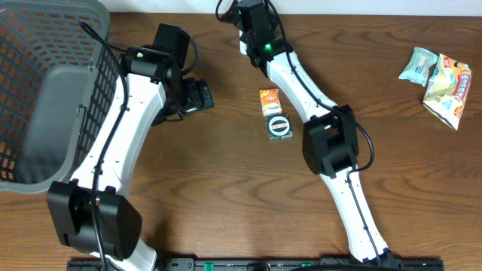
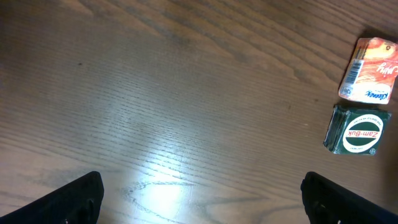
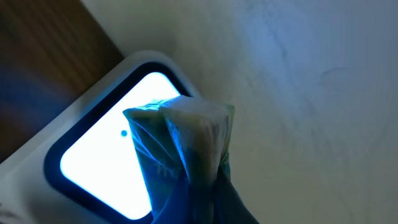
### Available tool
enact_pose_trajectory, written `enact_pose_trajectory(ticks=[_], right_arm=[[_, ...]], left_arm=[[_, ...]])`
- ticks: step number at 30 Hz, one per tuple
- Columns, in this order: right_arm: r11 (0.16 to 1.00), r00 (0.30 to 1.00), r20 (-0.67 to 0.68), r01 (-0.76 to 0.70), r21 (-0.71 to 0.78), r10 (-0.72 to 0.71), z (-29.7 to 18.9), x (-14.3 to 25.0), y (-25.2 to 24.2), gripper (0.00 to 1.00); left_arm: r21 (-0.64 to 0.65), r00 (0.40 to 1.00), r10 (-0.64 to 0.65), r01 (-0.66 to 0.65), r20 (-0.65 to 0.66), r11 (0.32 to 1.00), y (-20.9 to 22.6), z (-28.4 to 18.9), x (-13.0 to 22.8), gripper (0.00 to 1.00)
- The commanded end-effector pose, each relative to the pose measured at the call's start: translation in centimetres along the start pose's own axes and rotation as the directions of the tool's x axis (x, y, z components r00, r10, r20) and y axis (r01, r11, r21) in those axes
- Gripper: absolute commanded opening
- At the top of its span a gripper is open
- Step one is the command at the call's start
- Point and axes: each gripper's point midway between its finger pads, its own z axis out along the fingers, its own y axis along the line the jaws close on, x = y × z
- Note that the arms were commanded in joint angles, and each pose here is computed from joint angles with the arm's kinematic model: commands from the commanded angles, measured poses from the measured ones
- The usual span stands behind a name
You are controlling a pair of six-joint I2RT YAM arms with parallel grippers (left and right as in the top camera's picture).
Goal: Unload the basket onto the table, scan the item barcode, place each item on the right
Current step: 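Raise the teal tissue pack to the white scanner with the right gripper, then carry the teal tissue pack to the right edge and release it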
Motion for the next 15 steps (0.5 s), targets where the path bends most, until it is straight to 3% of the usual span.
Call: enact_pose_trajectory(ticks=[1, 7, 15], right_arm=[[1.0, 1.0, 0.018, 0.004, 0.023, -0.004, -0.5, -0.8, -1.2, 0.01], [0.991, 0.992, 0.032, -0.126, 0.04, 0.125, -2.2, -1.5, -3.8, 0.01], [0.957, 0.96, 0.054, -0.28, 0.076, 0.276, -8.3, -2.4, -11.6, 0.01]], left_arm=[[-0.008, 1.0, -0.015, 0.015, -0.008, 1.0, 0.2, 0.3, 0.1, 1.0], [-0.008, 1.0, -0.015, 0.015, -0.008, 1.0, 0.2, 0.3, 0.1, 1.0], [-0.008, 1.0, -0.015, 0.015, -0.008, 1.0, 0.2, 0.3, 0.1, 1.0]])
